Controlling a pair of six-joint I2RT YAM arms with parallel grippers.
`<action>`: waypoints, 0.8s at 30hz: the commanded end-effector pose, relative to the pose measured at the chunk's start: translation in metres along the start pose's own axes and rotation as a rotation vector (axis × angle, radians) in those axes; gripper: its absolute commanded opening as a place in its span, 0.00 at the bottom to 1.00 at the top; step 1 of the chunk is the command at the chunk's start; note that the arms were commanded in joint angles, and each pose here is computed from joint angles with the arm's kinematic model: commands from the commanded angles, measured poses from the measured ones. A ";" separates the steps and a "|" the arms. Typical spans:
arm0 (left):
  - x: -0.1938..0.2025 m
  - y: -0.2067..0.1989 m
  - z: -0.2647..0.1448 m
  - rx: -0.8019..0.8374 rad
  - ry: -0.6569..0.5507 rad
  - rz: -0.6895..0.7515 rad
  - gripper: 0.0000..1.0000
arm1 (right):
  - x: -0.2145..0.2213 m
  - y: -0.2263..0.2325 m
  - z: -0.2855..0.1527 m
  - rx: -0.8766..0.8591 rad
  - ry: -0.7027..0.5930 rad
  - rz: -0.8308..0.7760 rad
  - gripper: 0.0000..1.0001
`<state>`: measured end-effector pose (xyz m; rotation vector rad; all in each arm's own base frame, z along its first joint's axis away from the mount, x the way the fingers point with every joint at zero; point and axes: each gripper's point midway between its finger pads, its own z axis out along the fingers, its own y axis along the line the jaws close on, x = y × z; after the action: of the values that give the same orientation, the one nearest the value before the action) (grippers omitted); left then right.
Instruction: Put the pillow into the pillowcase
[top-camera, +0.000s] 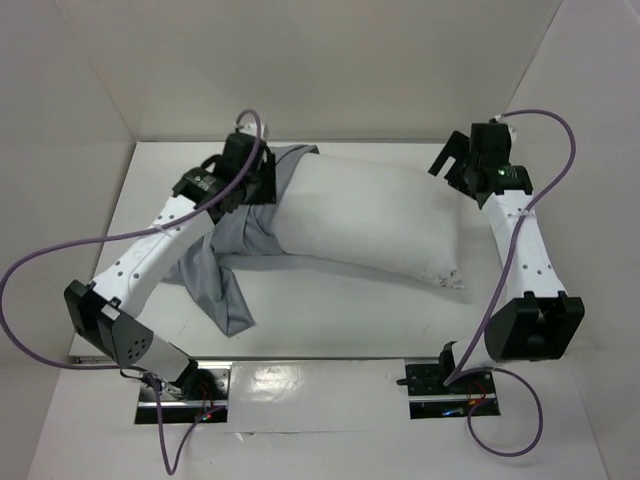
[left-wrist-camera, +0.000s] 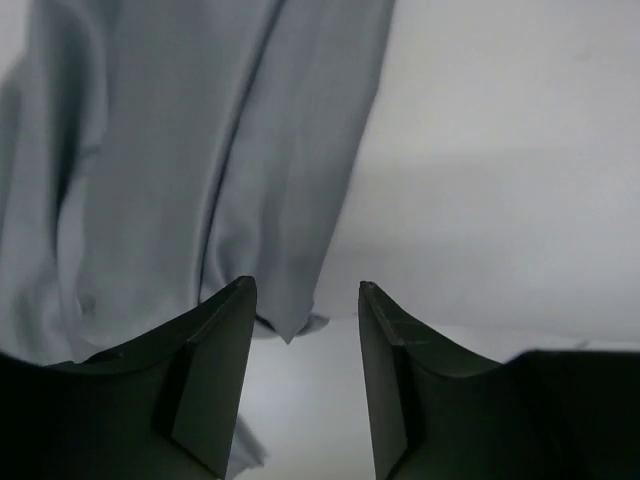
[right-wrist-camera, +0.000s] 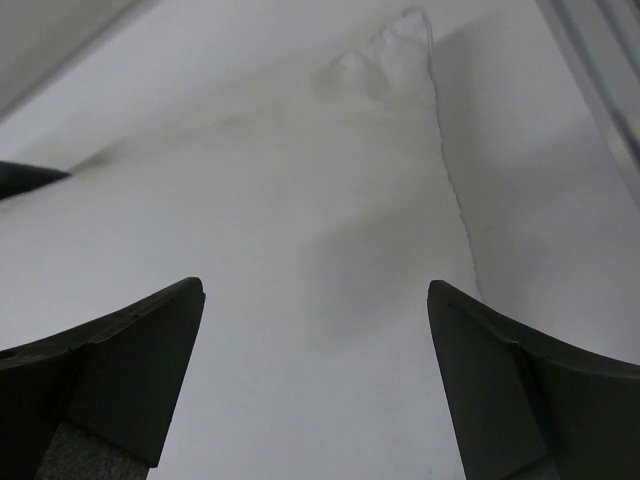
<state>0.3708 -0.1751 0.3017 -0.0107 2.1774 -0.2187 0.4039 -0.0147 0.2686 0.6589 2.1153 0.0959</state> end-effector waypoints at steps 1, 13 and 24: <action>0.054 0.002 0.014 -0.029 0.112 -0.065 0.59 | 0.025 -0.003 -0.010 -0.031 0.037 -0.041 1.00; 0.093 0.029 0.047 -0.201 0.184 0.002 0.71 | 0.100 -0.046 -0.002 0.060 0.210 -0.071 1.00; 0.089 -0.005 0.064 -0.131 0.205 0.061 0.00 | 0.138 -0.067 0.042 0.026 0.329 0.081 0.99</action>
<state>0.3621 -0.1738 0.1678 -0.0343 2.4560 0.0436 0.3427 -0.0176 0.1502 0.7570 2.3605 0.1494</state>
